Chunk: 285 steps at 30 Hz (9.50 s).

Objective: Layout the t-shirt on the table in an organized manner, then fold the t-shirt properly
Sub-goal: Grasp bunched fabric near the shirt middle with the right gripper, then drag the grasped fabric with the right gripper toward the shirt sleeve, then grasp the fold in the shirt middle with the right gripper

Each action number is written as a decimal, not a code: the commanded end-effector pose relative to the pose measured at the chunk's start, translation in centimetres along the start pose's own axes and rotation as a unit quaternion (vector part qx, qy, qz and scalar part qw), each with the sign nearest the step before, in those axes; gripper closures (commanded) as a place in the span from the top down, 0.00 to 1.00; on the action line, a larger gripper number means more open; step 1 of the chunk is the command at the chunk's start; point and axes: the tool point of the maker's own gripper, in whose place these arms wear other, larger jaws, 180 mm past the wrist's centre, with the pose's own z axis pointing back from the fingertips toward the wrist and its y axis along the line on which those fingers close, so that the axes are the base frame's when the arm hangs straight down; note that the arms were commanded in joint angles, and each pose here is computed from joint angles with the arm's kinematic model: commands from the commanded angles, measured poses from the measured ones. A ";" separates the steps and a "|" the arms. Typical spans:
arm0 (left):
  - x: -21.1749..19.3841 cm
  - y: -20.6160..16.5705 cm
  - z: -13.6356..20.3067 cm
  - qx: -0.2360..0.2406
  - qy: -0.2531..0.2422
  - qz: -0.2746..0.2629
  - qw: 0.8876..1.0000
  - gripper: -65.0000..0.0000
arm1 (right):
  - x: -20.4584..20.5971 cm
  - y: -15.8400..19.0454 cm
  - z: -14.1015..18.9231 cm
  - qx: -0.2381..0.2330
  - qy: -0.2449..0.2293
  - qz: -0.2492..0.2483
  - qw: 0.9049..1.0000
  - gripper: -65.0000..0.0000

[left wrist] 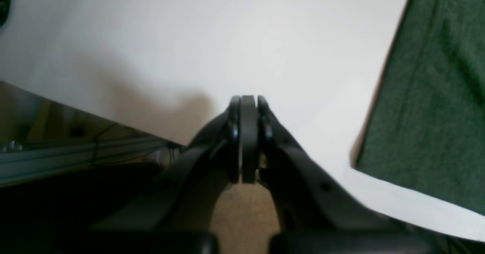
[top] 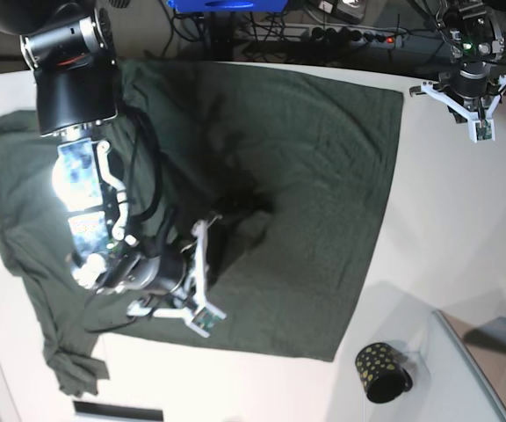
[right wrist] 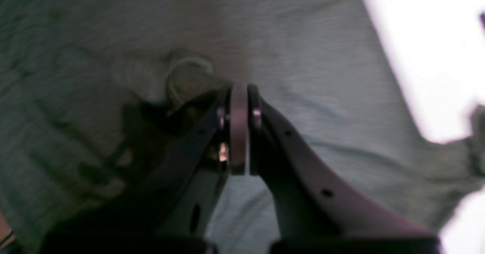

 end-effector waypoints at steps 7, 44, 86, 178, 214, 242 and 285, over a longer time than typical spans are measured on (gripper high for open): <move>1.3 0.6 0.2 0.008 -0.021 -0.004 1.000 0.00 | 4.7 1.2 2.7 -0.016 -0.044 0.052 0.998 0.00; 3.0 0.0 -0.4 0.005 -0.039 0.007 0.999 0.00 | -9.4 2.2 0.8 0.003 0.056 -0.044 0.997 0.31; 2.0 0.3 -0.8 0.006 -0.024 0.008 1.000 0.00 | -16.6 1.9 0.2 0.006 0.113 -0.116 0.987 0.31; 1.9 0.3 -0.9 0.005 -0.024 0.008 1.000 0.00 | -17.9 5.0 1.1 0.022 0.122 -0.126 0.984 0.00; 1.7 0.3 -1.2 0.005 -0.019 0.008 1.000 0.00 | -19.8 13.2 6.5 0.085 0.154 -0.086 0.981 0.00; 1.6 0.0 -1.0 0.002 -0.020 0.008 1.000 0.00 | -4.4 -0.2 -3.5 0.044 0.046 -0.102 0.993 0.28; 1.2 0.2 -1.1 0.002 -0.014 0.005 1.000 0.00 | -7.1 0.1 -9.8 0.010 0.019 -0.259 0.966 0.28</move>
